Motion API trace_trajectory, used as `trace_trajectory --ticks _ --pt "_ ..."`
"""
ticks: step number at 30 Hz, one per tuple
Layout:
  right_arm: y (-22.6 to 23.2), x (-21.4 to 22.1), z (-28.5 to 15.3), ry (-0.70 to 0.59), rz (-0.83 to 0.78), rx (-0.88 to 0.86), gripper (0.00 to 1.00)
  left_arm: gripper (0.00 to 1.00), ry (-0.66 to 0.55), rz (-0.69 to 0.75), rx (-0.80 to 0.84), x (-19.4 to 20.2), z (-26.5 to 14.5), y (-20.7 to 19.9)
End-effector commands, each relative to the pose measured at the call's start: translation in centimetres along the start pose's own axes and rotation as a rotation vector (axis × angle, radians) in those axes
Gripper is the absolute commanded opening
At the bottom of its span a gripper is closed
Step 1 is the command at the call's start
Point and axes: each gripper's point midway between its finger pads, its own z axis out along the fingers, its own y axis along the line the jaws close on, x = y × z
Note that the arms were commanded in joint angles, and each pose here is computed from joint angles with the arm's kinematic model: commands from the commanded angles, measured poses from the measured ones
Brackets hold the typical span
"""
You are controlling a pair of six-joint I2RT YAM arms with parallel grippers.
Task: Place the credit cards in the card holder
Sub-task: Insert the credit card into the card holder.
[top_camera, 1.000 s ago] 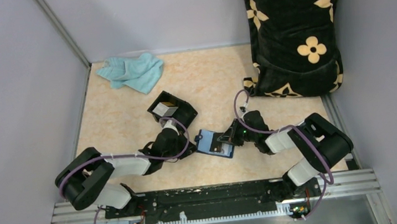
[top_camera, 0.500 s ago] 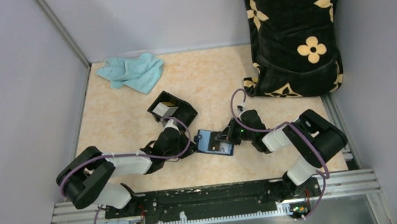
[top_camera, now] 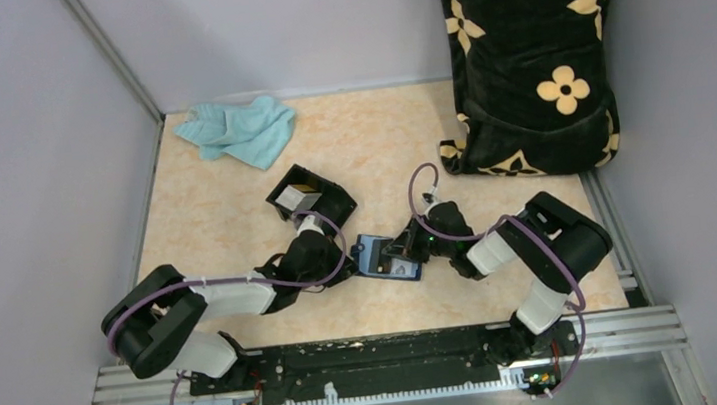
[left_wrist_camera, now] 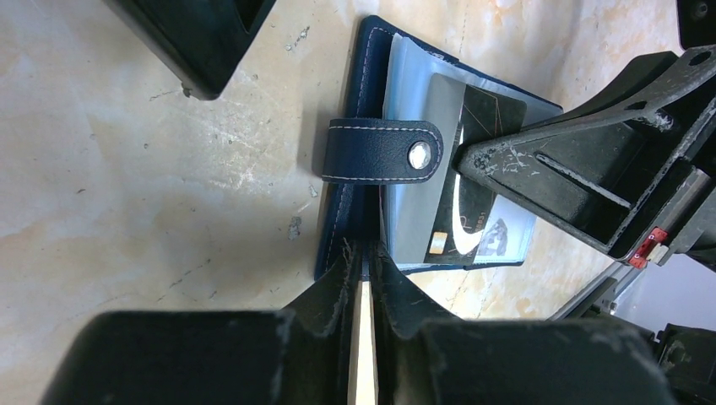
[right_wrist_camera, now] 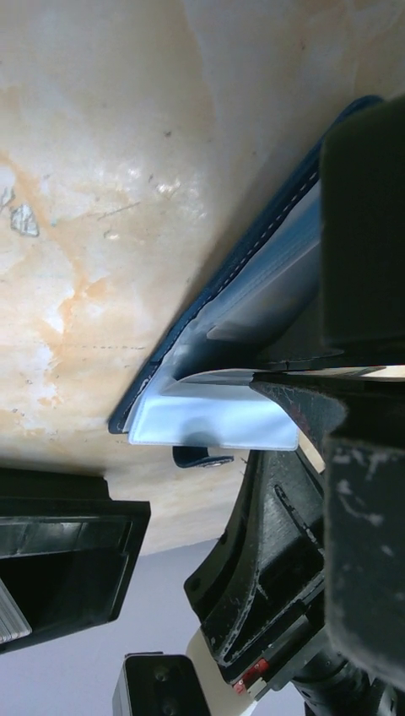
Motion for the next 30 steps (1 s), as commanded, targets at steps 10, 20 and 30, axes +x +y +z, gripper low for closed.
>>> trace_trajectory --ticks 10,20,30 --pt "-3.5 1.0 -0.7 0.047 -0.155 0.264 0.46 0.13 0.058 0.053 -0.16 1.9 -0.5 4.1" --pt "-4.4 0.3 -2.0 0.037 -0.217 0.377 0.49 0.1 0.054 0.047 -0.147 1.8 -0.7 3.8" --pt "-4.6 0.0 -2.8 0.02 -0.222 0.398 0.49 0.09 0.056 0.038 -0.135 2.2 -1.0 4.0"
